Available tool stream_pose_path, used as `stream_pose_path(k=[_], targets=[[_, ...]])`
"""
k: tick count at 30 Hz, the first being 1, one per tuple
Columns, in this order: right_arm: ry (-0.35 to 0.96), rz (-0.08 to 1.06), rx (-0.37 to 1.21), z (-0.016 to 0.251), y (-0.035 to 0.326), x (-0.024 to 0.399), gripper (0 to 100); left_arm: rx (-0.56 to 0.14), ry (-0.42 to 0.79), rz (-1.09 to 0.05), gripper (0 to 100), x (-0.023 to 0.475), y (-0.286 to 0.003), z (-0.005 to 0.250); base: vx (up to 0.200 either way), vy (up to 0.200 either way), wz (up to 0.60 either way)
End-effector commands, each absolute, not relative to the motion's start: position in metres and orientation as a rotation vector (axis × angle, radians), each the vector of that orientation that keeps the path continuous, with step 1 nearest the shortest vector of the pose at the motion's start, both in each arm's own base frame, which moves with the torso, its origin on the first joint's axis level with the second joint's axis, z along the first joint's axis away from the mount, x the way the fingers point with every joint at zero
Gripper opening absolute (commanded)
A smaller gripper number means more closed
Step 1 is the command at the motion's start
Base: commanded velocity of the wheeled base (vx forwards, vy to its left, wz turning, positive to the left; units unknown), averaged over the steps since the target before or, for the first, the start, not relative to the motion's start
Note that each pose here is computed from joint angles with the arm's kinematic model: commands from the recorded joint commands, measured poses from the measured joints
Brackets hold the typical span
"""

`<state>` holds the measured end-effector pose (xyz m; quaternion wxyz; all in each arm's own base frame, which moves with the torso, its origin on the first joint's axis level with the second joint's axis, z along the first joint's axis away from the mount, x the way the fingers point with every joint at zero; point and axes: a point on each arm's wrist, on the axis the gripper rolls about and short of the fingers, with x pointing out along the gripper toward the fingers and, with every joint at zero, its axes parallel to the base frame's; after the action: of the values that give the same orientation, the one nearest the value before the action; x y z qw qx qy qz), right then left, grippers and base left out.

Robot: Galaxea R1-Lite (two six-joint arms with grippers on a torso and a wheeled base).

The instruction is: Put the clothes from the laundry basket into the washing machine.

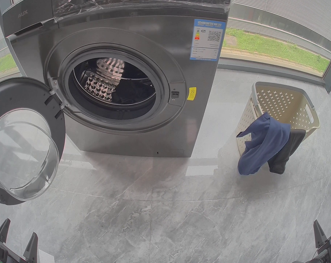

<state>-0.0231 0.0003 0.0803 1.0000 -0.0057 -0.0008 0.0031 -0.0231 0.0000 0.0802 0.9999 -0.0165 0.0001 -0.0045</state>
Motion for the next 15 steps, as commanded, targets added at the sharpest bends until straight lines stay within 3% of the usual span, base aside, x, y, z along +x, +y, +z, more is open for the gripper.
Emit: stream_pose_path(k=[1,7,15], targets=[[0.003,0.006,-0.012,0.0752,0.0003,-0.0228,100,-0.034,0.009,-0.009,100,-0.0226,0.0,0.0749,0.0,-0.2,0.0],[0.003,0.006,-0.012,0.0752,0.0003,-0.0228,100,-0.032,0.006,-0.009,100,-0.0227,0.0,0.0755,0.0,-0.2,0.0],[0.003,0.006,-0.012,0.0752,0.0003,-0.0228,100,-0.031,0.008,-0.009,100,-0.0227,0.0,0.0753,0.0,0.0,0.0]])
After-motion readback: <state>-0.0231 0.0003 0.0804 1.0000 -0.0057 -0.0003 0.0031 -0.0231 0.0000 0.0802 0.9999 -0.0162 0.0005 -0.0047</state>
